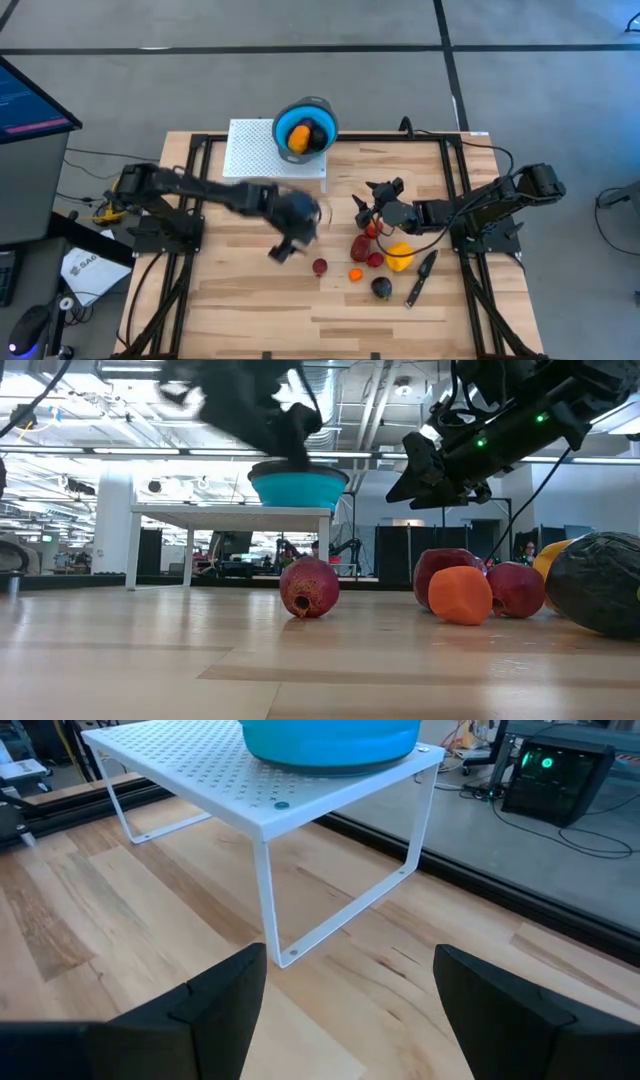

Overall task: Pick & Place Fruit
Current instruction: Put the left red pomegranate into the blue strainer bowl

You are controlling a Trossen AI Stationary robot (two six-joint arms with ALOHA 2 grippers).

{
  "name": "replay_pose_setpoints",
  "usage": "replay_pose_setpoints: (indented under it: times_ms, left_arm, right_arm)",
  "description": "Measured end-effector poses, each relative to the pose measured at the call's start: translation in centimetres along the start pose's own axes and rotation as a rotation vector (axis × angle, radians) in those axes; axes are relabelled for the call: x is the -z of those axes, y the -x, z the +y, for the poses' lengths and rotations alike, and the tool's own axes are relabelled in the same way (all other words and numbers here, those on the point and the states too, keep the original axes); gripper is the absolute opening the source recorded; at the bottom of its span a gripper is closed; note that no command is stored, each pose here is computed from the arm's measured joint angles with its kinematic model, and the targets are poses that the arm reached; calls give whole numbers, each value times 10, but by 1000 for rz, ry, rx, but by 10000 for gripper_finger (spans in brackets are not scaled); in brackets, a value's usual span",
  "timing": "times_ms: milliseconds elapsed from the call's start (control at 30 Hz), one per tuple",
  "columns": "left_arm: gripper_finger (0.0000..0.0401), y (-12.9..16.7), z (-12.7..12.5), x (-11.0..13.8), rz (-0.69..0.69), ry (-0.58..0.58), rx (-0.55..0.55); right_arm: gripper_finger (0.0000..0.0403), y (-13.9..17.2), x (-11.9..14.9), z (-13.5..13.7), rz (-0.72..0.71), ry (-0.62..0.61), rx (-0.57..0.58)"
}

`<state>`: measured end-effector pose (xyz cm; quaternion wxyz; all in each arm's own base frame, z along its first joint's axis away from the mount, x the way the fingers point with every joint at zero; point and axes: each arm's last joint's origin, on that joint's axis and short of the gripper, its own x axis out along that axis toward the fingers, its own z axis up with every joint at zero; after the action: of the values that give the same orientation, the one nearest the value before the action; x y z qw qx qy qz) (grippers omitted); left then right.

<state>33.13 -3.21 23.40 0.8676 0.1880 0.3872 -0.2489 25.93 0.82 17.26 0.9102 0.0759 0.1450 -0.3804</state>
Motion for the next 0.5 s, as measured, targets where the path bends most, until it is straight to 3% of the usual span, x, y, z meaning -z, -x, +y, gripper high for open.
replay_pose_setpoints:
  times_ms: [133,333,500]
  left_arm:
    - [226,-22,-23,7,-89,-155,-4]
    - [260,-45,-26,7,-177,-193,11]
    - [283,-67,-26,18,-133,-214,62]
  right_arm:
    - [282,0,0,0,0,-1,0]
    - [282,3,1,3,-1,-1,-16]
    - [282,7,2,6,0,-49,-36]
